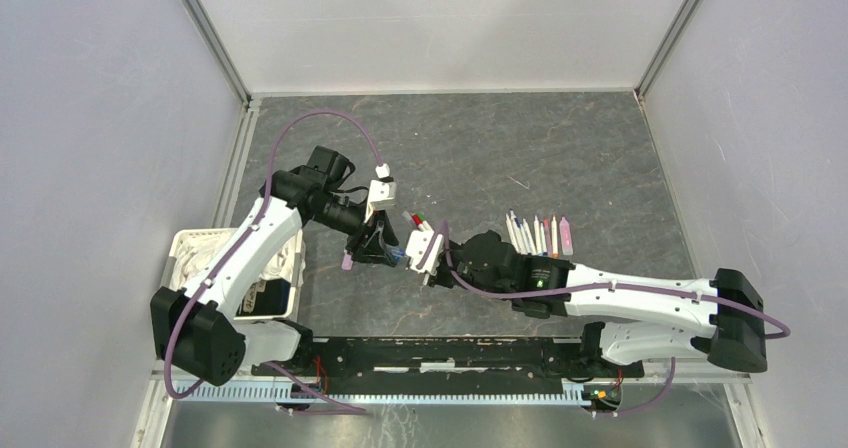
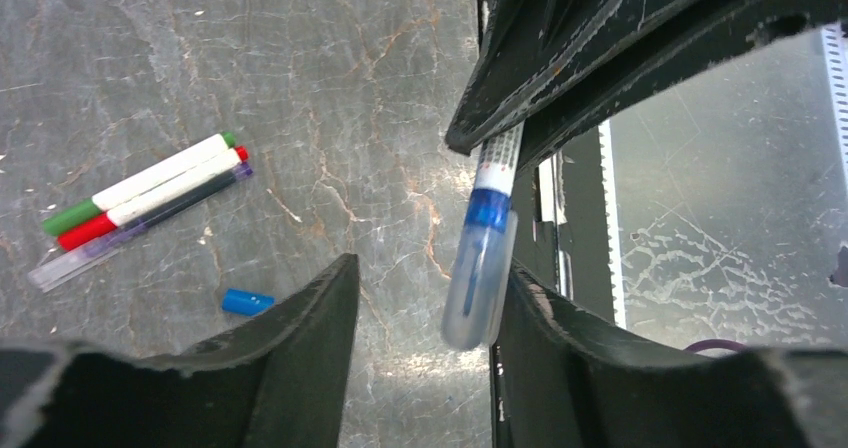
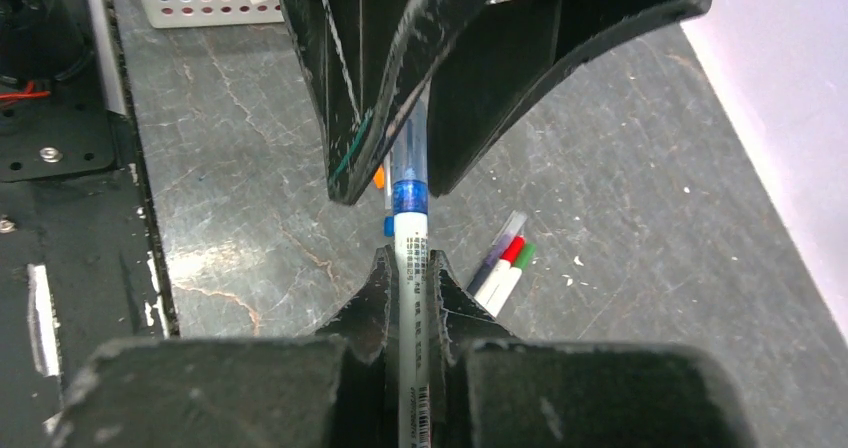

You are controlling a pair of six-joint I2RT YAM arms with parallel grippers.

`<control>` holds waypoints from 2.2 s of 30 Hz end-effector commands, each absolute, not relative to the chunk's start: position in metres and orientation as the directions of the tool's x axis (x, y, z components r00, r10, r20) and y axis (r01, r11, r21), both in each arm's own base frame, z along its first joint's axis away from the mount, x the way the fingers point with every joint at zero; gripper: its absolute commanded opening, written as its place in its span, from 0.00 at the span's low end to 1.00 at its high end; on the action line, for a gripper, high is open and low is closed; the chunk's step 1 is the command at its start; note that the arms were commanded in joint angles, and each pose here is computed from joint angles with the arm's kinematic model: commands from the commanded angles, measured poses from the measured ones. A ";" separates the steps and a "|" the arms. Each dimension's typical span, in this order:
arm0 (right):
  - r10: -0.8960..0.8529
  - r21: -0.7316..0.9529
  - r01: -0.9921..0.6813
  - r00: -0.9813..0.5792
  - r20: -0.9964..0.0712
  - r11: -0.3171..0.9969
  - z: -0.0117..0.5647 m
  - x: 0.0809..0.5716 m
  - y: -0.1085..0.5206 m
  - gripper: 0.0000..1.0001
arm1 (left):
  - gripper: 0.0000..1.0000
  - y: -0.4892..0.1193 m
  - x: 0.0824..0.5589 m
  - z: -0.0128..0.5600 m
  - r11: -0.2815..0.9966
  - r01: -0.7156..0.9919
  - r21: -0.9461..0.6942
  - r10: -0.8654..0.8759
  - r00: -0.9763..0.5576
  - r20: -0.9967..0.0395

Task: Open the pen caps

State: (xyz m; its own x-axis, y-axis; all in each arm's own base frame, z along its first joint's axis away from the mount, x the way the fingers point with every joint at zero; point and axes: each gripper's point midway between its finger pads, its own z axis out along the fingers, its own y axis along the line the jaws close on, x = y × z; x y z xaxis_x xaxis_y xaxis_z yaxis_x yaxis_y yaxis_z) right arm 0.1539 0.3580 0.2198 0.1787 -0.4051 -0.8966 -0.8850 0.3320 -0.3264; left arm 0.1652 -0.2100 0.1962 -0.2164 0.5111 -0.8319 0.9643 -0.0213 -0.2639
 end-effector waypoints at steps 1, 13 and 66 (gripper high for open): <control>-0.423 -0.432 -0.827 0.268 -0.866 0.360 0.248 0.161 0.369 0.00 | 0.54 -0.218 0.159 0.196 -0.046 0.952 -0.303 0.499 -0.241 -0.832; -0.492 -0.530 -0.781 0.337 -0.803 0.330 0.246 0.156 0.377 0.00 | 0.08 -0.215 0.151 0.186 -0.089 0.945 -0.316 0.553 -0.217 -0.804; -0.432 0.604 -0.795 -0.527 -0.731 -0.052 0.226 0.124 0.376 0.77 | 0.02 -0.182 0.170 0.182 -0.257 0.948 0.187 0.692 0.315 -0.649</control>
